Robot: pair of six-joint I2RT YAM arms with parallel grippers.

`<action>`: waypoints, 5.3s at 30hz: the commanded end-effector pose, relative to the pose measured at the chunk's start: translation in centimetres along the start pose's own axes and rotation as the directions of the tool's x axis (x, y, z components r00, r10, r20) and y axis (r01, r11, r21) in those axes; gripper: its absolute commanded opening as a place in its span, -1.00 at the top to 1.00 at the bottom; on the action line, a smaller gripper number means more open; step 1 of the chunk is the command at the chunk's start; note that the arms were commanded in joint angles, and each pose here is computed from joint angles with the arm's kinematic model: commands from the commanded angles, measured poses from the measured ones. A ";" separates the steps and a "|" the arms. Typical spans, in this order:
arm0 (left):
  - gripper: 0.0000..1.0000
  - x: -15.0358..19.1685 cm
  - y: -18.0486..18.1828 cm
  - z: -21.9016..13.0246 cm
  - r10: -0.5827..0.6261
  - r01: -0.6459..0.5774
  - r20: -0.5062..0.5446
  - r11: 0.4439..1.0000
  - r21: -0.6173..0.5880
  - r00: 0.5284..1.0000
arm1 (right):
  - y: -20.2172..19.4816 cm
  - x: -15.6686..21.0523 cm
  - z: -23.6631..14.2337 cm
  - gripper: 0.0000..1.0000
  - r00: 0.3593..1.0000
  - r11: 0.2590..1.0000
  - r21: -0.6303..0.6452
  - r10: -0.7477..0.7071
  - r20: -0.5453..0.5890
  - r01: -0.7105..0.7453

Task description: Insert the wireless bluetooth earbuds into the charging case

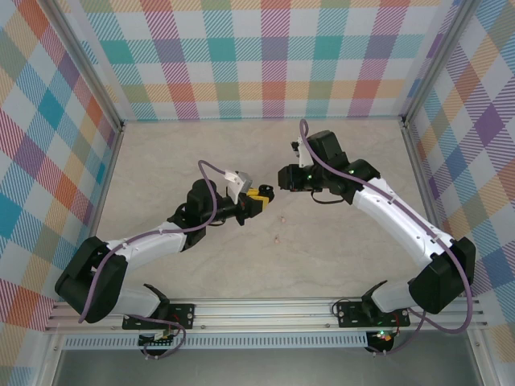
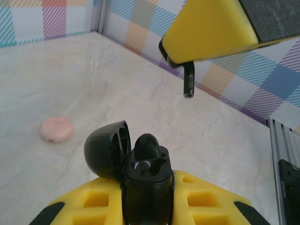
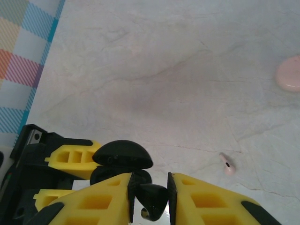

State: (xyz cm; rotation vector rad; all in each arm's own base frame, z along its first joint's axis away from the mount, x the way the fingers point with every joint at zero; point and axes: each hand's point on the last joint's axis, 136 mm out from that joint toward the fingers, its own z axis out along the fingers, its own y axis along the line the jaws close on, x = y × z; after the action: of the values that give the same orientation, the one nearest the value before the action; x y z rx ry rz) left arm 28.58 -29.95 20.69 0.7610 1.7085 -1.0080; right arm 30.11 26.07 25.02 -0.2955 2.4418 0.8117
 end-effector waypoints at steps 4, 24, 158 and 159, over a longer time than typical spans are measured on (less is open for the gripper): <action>0.67 -2.1 -0.8 -0.5 0.094 -0.097 0.092 0.994 0.039 0.991 | 4.1 -1.9 -2.4 0.42 0.994 0.987 -0.130 -0.081 0.077 0.090; 0.63 0.5 3.1 -1.9 -0.031 0.028 -0.011 0.977 -0.209 0.999 | -9.9 3.2 1.5 0.32 0.978 0.933 0.314 0.201 -0.050 -0.176; 0.60 -0.7 1.2 -4.4 -0.083 0.073 -0.042 0.975 -0.210 0.996 | -18.7 9.3 12.3 0.26 0.804 0.778 0.621 0.429 -0.411 -0.097; 0.60 -0.8 1.2 -4.4 -0.082 0.072 -0.041 0.975 -0.209 0.996 | -18.7 9.3 12.3 0.26 0.803 0.776 0.623 0.431 -0.413 -0.097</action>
State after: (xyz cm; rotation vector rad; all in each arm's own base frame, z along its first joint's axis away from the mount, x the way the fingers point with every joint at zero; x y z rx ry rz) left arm 27.28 -25.43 20.06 0.6090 1.9091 -0.8432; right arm 34.47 18.45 2.33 0.0717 3.1573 0.0429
